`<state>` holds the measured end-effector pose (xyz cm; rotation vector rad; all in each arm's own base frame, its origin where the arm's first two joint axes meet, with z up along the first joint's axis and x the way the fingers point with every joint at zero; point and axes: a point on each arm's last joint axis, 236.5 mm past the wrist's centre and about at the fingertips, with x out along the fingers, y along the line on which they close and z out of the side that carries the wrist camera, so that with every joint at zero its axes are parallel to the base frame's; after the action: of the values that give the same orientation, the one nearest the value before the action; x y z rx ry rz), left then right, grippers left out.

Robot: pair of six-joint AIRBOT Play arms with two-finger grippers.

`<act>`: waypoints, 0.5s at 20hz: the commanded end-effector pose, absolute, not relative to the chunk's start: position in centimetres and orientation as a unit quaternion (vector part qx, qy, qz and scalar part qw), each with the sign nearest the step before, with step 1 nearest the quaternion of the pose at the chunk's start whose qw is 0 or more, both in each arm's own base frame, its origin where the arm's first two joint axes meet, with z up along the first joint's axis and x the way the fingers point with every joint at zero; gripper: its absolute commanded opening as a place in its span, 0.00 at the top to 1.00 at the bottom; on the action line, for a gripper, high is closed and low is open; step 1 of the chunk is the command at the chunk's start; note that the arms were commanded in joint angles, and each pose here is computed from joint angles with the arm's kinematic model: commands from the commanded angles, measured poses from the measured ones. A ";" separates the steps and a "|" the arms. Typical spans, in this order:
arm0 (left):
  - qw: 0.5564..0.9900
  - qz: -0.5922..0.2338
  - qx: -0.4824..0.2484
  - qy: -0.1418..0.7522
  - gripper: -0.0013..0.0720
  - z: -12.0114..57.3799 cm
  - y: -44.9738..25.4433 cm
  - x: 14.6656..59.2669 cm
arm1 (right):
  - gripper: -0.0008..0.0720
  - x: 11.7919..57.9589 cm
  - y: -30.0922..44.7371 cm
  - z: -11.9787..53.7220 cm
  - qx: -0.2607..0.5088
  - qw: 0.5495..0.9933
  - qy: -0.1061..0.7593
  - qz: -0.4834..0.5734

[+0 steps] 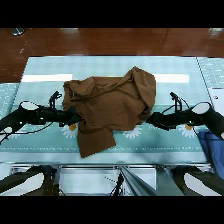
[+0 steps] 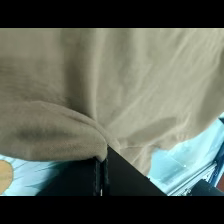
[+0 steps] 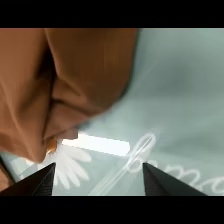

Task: Fold the shirts.

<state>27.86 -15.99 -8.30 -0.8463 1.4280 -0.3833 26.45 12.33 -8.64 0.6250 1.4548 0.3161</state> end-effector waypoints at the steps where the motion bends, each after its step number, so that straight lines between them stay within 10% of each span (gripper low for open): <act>1: 0.659 -0.174 -0.373 0.630 0.96 -8.1 -16.2 28.0 | 0.14 29.0 12.8 -9.3 0.285 0.685 0.656 0.141; 7: 0.659 -0.174 -0.373 0.630 0.96 -8.1 -16.2 28.0 | 0.17 32.3 13.1 -9.7 0.302 0.683 0.650 0.138; 10: 0.658 -0.174 -0.373 0.630 0.96 -8.1 -16.2 28.0 | 0.96 32.4 13.1 -9.8 0.296 0.684 0.651 0.145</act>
<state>27.98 -16.16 -8.12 -0.8443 1.4279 -0.3930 32.02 12.89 -9.77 0.6649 1.4550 0.3064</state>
